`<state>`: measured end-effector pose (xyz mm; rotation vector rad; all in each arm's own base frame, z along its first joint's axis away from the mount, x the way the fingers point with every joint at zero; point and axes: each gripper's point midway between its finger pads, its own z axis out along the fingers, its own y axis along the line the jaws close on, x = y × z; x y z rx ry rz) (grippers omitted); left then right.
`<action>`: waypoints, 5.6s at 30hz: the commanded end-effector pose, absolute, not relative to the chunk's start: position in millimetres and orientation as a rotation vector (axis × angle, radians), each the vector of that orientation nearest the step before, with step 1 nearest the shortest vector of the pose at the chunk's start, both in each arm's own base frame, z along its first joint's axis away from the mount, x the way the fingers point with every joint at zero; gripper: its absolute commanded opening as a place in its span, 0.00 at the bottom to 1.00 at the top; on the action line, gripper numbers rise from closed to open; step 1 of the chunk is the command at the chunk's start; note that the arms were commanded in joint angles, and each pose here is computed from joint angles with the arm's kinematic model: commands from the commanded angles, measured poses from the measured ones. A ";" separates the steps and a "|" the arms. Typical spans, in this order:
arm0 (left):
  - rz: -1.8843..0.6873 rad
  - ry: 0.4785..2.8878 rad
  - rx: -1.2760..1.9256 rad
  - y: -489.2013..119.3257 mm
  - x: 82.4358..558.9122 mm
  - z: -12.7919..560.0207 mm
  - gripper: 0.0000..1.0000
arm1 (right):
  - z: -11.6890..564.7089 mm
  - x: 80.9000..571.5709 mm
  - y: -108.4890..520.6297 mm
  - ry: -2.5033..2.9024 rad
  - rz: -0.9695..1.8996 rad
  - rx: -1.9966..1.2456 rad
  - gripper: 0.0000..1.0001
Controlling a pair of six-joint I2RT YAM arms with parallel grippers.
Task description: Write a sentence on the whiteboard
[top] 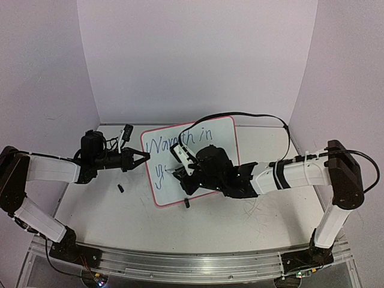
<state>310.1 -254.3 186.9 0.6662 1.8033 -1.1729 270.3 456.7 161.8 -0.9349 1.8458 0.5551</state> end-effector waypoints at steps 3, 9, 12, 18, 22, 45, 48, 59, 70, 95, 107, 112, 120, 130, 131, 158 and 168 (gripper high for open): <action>-1.062 1.790 0.679 -249.2 321.0 187.2 0.00 | 147.3 265.3 453.9 1.886 0.552 -0.940 0.00; -1.062 1.790 0.679 -249.1 320.7 187.0 0.00 | 146.7 267.4 445.7 1.894 0.519 -0.918 0.00; -1.063 1.790 0.680 -249.4 320.5 186.9 0.00 | 147.9 270.2 441.4 1.895 0.496 -0.896 0.00; -1.063 1.790 0.679 -249.0 320.3 187.0 0.00 | 157.3 278.8 437.5 1.872 0.469 -0.831 0.00; -1.064 1.790 0.679 -249.0 320.2 187.0 0.00 | 165.9 284.5 436.5 1.854 0.457 -0.792 0.00; -1.063 1.791 0.679 -248.7 319.3 186.7 0.00 | 188.4 304.2 436.9 1.814 0.450 -0.704 0.00; -1.063 1.791 0.680 -248.8 319.3 186.7 0.00 | 187.3 305.4 437.3 1.815 0.451 -0.704 0.00; -1.060 1.790 0.680 -248.5 319.6 187.0 0.00 | 194.2 309.2 439.7 1.795 0.465 -0.685 0.00; -1.060 1.789 0.679 -248.4 319.6 187.1 0.00 | 185.6 305.9 453.5 1.800 0.502 -0.748 0.00; -1.058 1.792 0.677 -248.5 320.6 186.9 0.00 | 185.8 272.0 451.9 1.804 0.583 -0.835 0.00; -1.062 1.785 0.680 -248.8 319.8 189.4 0.00 | 201.8 284.0 434.9 1.776 0.601 -0.772 0.00; -1.063 1.785 0.679 -249.1 320.4 190.0 0.00 | 200.1 285.9 443.3 1.765 0.596 -0.798 0.00; -1.064 1.794 0.682 -249.7 320.9 186.4 0.00 | 198.3 286.8 447.3 1.763 0.603 -0.805 0.00; -1.064 1.791 0.682 -249.3 320.3 187.2 0.00 | 195.2 292.5 449.0 1.768 0.577 -0.790 0.00; -1.064 1.791 0.682 -249.4 320.4 187.5 0.00 | 195.1 292.9 449.0 1.768 0.576 -0.789 0.00; -1.064 1.790 0.681 -249.1 320.1 188.0 0.00 | 162.7 273.5 438.2 1.850 0.559 -0.827 0.00; -1.065 1.791 0.681 -249.1 319.7 187.7 0.00 | 154.1 270.1 435.7 1.870 0.561 -0.835 0.00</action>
